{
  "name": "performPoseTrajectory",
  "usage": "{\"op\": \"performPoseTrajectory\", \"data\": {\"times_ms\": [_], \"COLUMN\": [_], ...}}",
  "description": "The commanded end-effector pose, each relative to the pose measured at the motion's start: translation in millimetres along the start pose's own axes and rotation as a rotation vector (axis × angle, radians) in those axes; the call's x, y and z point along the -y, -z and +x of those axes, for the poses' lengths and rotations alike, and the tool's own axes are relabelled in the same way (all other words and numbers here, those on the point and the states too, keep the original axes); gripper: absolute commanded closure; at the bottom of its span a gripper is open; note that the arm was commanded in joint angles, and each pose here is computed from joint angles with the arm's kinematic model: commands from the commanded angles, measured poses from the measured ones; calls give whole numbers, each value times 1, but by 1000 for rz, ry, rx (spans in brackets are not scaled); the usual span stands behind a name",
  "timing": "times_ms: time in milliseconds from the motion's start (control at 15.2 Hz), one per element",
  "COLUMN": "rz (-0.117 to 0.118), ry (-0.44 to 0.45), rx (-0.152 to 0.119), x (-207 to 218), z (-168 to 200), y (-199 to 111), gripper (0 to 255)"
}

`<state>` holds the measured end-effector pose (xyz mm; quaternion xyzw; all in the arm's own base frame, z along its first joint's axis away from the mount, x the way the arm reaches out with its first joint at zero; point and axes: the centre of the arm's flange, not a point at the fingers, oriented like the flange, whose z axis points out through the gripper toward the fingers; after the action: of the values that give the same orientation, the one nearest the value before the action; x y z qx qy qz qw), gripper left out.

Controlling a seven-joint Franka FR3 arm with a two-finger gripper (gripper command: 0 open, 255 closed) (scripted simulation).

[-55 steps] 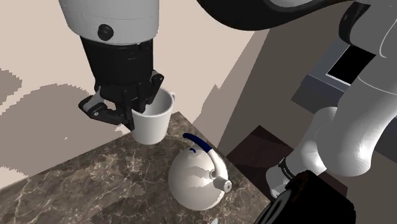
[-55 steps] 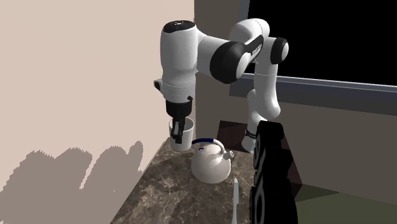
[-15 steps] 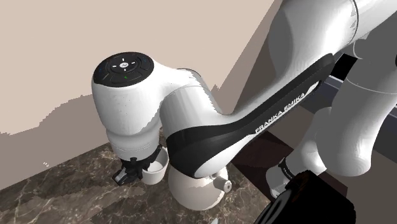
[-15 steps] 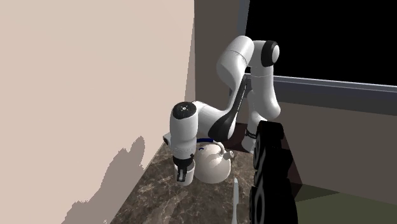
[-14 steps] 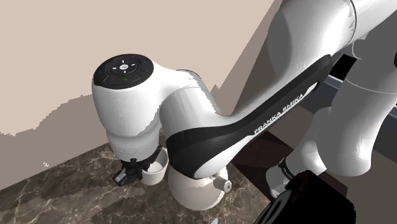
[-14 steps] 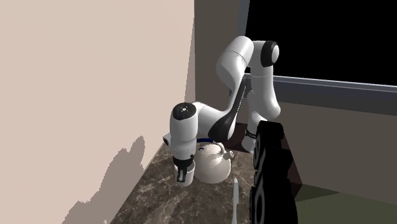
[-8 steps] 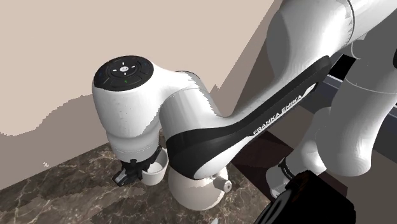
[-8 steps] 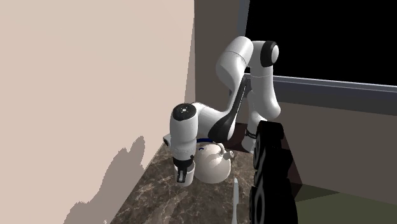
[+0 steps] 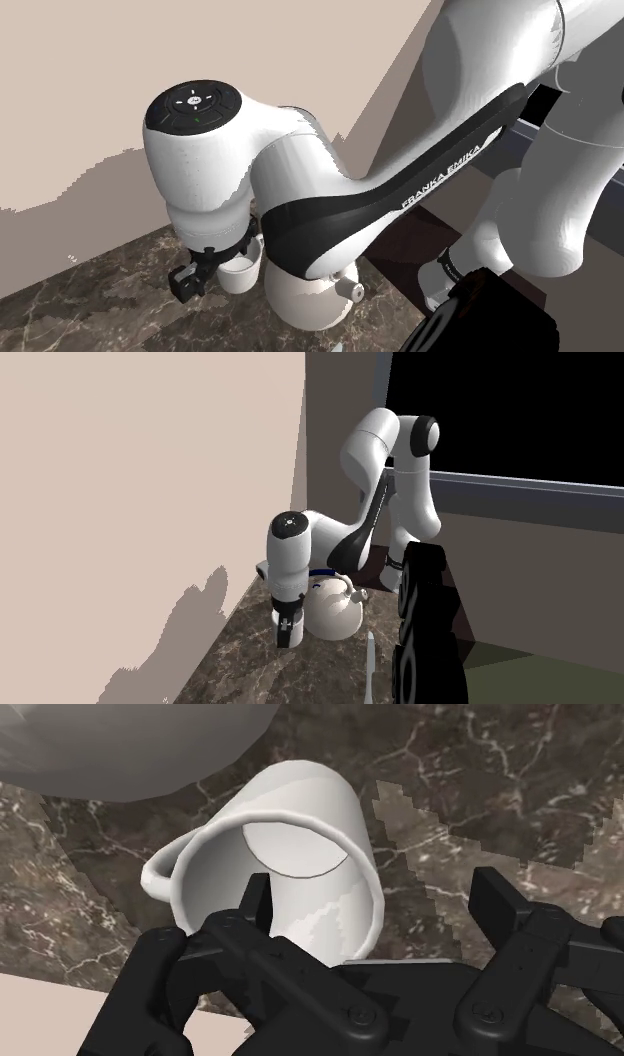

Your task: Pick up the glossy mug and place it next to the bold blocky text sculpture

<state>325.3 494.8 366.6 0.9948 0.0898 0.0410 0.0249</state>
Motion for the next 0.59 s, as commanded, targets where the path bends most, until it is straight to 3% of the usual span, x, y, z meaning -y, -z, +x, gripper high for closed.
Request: {"op": "performPoseTrajectory", "data": {"times_ms": [0,132,528], "rz": [0,0,0], "ry": [0,0,0], "rx": [0,0,0], "x": [1,1,1], "z": [0,0,0], "y": [20,43,43], "gripper": [0,0,0]}}
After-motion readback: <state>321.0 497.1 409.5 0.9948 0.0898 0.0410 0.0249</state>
